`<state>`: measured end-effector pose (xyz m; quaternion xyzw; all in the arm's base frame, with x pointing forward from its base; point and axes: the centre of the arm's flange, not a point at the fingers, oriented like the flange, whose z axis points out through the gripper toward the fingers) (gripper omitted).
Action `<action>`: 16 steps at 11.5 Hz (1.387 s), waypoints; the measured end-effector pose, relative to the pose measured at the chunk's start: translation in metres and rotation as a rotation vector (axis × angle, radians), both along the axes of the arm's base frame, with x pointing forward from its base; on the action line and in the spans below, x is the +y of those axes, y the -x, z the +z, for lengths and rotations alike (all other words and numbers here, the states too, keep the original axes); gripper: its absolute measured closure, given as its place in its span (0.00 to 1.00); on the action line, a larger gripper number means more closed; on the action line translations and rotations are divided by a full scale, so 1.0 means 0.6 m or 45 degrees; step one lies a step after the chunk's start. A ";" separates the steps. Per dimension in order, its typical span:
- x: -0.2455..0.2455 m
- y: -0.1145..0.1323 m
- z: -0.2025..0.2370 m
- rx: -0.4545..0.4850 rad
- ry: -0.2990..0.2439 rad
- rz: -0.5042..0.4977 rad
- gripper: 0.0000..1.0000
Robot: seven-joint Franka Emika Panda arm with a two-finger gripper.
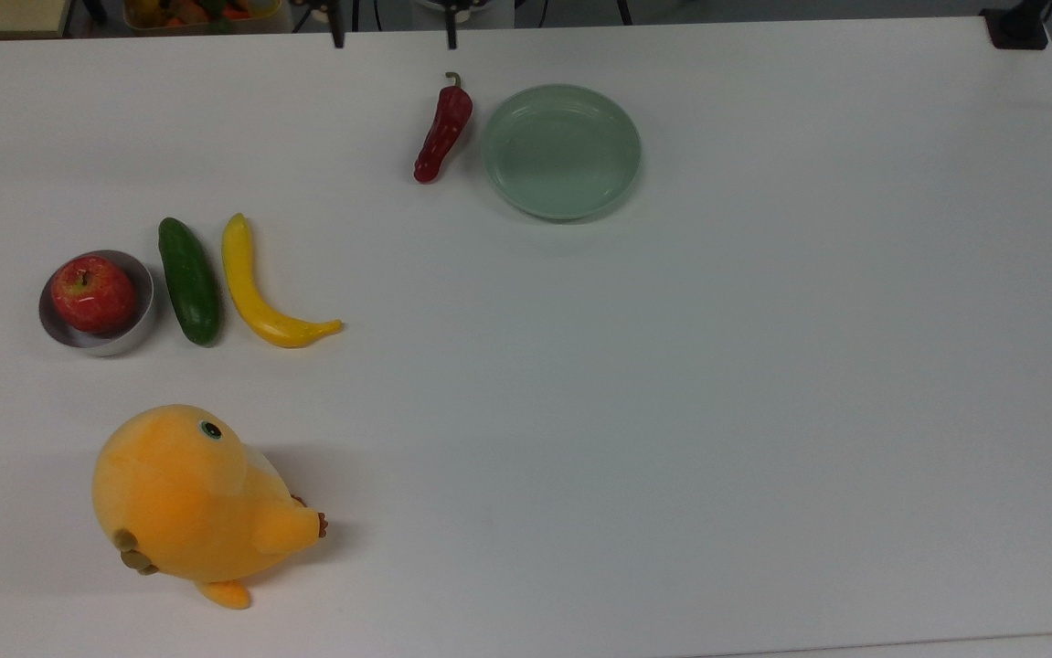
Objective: Red apple placed in the center of the desktop
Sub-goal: 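Move the open gripper over the red apple in the grey bowl, then lower the gripper around the red apple and close it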
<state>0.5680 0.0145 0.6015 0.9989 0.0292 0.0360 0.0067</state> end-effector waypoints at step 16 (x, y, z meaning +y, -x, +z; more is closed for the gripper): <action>-0.433 -0.134 -0.303 -0.203 0.257 0.056 0.00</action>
